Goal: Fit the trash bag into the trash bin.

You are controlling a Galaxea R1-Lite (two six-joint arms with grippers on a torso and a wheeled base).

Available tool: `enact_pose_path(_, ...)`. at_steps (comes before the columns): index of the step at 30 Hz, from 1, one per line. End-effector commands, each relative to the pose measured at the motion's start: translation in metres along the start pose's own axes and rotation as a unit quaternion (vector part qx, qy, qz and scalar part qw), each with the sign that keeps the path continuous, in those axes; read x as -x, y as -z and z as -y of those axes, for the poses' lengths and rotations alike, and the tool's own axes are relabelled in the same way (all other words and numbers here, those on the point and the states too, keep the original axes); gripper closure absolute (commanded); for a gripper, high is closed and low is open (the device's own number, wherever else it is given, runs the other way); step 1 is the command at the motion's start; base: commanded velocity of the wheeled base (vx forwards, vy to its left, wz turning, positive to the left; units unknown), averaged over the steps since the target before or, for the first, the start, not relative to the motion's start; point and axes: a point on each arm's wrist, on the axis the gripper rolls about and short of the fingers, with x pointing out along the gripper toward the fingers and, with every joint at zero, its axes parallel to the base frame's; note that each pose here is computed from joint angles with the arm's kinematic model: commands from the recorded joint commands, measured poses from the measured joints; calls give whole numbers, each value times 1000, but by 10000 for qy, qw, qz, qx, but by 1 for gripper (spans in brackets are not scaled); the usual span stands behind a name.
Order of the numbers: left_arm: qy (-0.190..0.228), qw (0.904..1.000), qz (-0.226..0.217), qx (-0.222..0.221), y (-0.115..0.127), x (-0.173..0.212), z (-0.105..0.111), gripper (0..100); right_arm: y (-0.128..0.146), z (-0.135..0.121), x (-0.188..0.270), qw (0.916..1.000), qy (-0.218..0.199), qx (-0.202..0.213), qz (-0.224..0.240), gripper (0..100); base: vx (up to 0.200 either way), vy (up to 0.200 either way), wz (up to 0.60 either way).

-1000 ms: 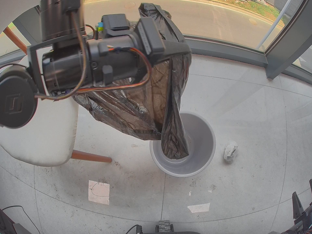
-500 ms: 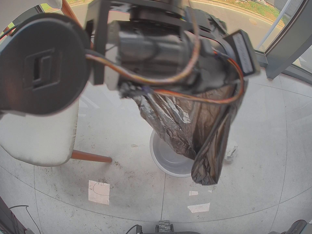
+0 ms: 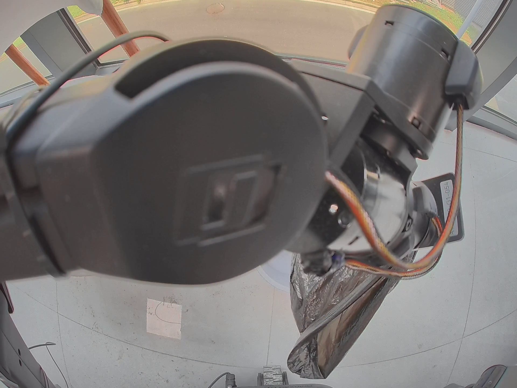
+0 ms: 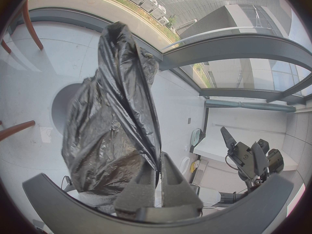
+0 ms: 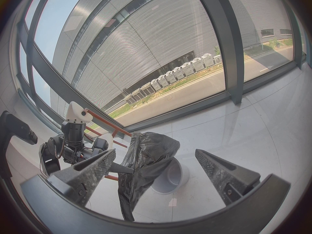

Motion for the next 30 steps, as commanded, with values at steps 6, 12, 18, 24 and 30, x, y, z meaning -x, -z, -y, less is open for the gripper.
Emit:
enact_pose_path(6,-836,9953,-489,-67,14,-8,-16,100,1,0,-2,10000,16,1,-49,0,0,0,0)
enact_pose_path(12,-1534,9829,-1006,-177,29,-5,-25,100,7,3,-3,9999,69,5,-152,0,0,0,0)
enact_pose_path(18,-1810,9765,-1051,-509,38,10,-19,100,12,5,-2,9997,97,22,-215,0,0,0,0)
enact_pose_path(24,-2161,9634,-1462,-619,49,19,-22,100,14,6,-3,9996,112,24,-250,0,0,0,0)
enact_pose_path(30,-2468,9525,-1612,-758,55,23,-25,100,23,10,-2,9991,157,36,-389,0,0,0,0)
